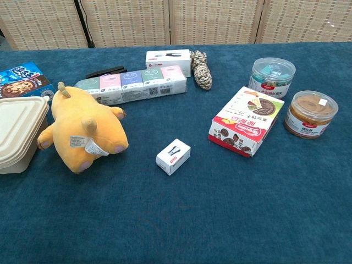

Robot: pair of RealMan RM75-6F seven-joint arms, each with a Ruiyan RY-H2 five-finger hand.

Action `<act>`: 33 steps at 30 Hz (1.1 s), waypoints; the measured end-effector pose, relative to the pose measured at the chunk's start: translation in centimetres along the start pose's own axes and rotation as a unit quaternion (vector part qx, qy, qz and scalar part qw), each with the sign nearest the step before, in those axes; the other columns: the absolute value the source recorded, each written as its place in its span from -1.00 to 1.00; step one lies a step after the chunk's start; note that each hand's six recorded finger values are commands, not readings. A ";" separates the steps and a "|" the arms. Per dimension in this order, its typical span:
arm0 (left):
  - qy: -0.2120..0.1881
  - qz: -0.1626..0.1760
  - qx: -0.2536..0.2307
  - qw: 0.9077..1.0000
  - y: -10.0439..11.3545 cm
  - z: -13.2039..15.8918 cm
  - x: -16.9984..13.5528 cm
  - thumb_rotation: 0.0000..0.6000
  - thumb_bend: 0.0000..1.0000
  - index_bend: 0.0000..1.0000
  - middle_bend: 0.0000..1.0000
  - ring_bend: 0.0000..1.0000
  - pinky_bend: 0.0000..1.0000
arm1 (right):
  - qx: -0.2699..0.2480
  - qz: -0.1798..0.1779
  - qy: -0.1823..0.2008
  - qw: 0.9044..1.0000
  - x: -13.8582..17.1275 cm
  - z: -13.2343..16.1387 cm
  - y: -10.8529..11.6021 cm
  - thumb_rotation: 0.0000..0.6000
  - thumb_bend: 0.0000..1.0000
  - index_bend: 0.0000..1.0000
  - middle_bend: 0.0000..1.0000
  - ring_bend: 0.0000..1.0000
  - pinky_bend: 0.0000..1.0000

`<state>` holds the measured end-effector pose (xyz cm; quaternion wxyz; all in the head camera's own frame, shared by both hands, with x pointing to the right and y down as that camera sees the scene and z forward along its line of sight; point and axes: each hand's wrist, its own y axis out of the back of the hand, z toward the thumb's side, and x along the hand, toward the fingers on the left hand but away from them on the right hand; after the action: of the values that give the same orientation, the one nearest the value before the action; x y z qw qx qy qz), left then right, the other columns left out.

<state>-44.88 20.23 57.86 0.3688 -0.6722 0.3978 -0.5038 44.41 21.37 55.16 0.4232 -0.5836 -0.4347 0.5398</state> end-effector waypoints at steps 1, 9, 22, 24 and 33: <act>0.000 0.000 0.000 1.000 0.0 0.0 0.0 1.00 -1.00 -1.00 -1.00 -1.00 -1.00 | 0.000 0.001 0.000 1.000 0.0 0.0 0.0 1.00 -1.00 -1.00 -1.00 -1.00 -1.00; -0.011 0.003 -0.011 1.000 0.1 0.0 -0.1 0.99 -1.00 -1.00 -1.00 -1.00 -1.00 | -0.002 0.004 0.006 1.000 -0.1 0.4 -0.2 1.00 -1.00 -1.00 -1.00 -1.00 -1.00; -0.058 -0.009 -0.022 0.998 -0.9 0.6 0.5 0.88 -1.00 -1.00 -1.00 -1.00 -1.00 | -0.004 0.009 0.003 1.000 -0.2 0.2 -0.4 1.00 -1.00 -1.00 -1.00 -1.00 -1.00; -0.060 -0.013 -0.020 0.998 -1.1 0.7 0.5 0.84 -1.00 -1.00 -1.00 -1.00 -1.00 | -0.006 0.009 0.002 1.000 -0.2 0.1 -0.4 1.00 -1.00 -1.00 -1.00 -1.00 -1.00; -0.069 -0.034 -0.012 0.997 -1.8 1.1 0.7 0.09 -1.00 -1.00 -1.00 -1.00 -1.00 | -0.008 0.004 0.001 1.000 -0.1 0.0 0.0 1.00 -1.00 -1.00 -1.00 -1.00 -1.00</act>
<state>-43.41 20.42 59.50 0.3699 -0.7232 0.3541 -0.4636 44.37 21.33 55.19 0.4168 -0.5891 -0.4364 0.5374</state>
